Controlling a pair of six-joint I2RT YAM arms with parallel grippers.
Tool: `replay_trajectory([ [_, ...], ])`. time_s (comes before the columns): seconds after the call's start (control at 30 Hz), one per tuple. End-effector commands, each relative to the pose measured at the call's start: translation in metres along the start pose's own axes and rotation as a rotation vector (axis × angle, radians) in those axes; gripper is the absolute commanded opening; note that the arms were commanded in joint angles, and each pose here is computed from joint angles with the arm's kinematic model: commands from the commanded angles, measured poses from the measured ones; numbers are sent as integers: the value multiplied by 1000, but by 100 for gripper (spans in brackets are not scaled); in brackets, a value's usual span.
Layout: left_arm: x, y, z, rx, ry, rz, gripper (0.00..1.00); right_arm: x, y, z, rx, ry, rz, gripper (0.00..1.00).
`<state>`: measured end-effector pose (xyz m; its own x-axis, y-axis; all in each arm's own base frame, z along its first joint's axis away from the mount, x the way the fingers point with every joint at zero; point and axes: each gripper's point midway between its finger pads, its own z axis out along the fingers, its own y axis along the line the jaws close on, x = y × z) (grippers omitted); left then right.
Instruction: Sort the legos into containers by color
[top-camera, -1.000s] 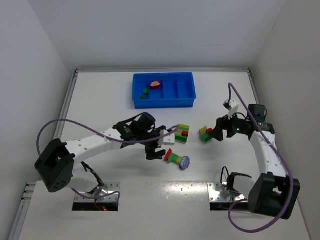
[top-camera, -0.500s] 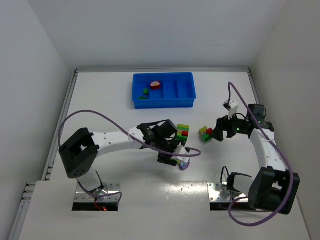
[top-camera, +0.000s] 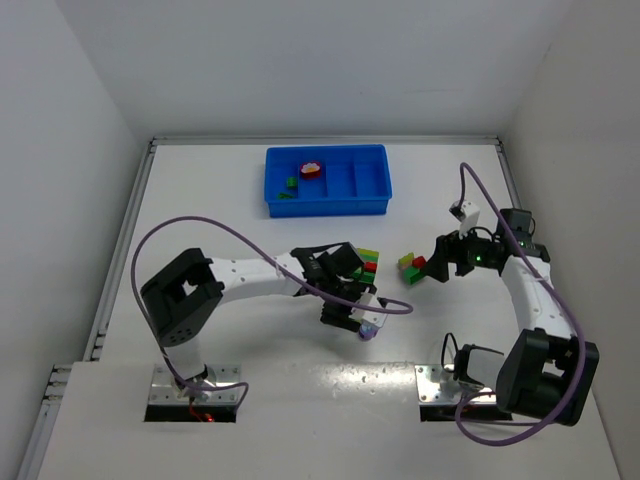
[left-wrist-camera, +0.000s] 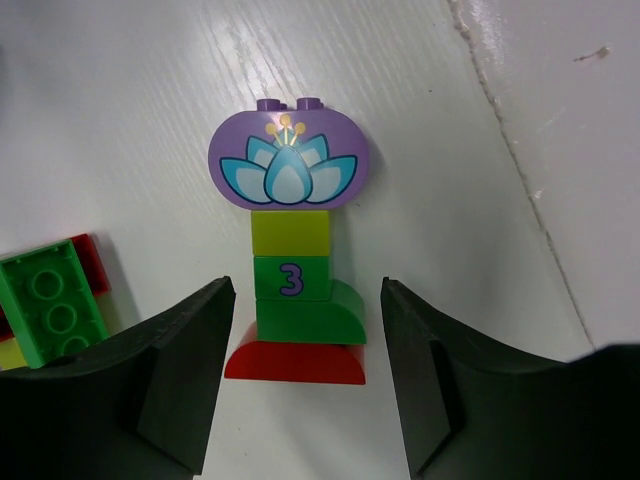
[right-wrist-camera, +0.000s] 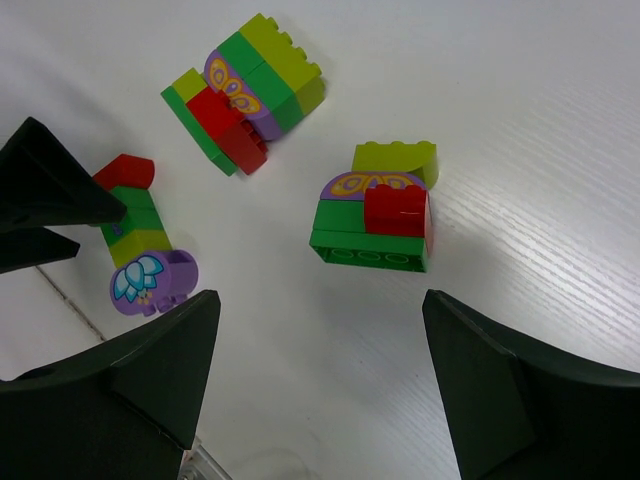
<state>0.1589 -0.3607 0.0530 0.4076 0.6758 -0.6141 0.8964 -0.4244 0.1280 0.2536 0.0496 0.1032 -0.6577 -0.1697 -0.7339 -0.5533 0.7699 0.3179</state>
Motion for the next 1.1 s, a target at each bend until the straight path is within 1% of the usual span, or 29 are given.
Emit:
replay_trajectory([
  [0.0,-16,11,5,-14,-34,52,66,-9,1,-1,-18,-32,-32,83],
  [0.3,-11,16,14,-10,-19,55,66,-7,1,-2,-21,-27,-35,83],
  [0.43,1,15,19,-1,7,34,61,-7,1,-2,-21,-27,-35,83],
  [0.6,4,14,22,6,12,29,55,-7,1,-2,-21,-27,-44,83],
  [0.83,10,14,28,15,31,11,55,-7,1,-2,-21,-27,-44,83],
  [0.93,10,14,28,15,31,11,50,-7,1,-2,-21,-27,-44,83],
  [0.97,10,14,28,15,31,2,44,-7,1,-2,-21,-27,-44,83],
  [1.07,13,16,27,9,32,-16,34,-7,1,-2,-21,-27,-44,83],
])
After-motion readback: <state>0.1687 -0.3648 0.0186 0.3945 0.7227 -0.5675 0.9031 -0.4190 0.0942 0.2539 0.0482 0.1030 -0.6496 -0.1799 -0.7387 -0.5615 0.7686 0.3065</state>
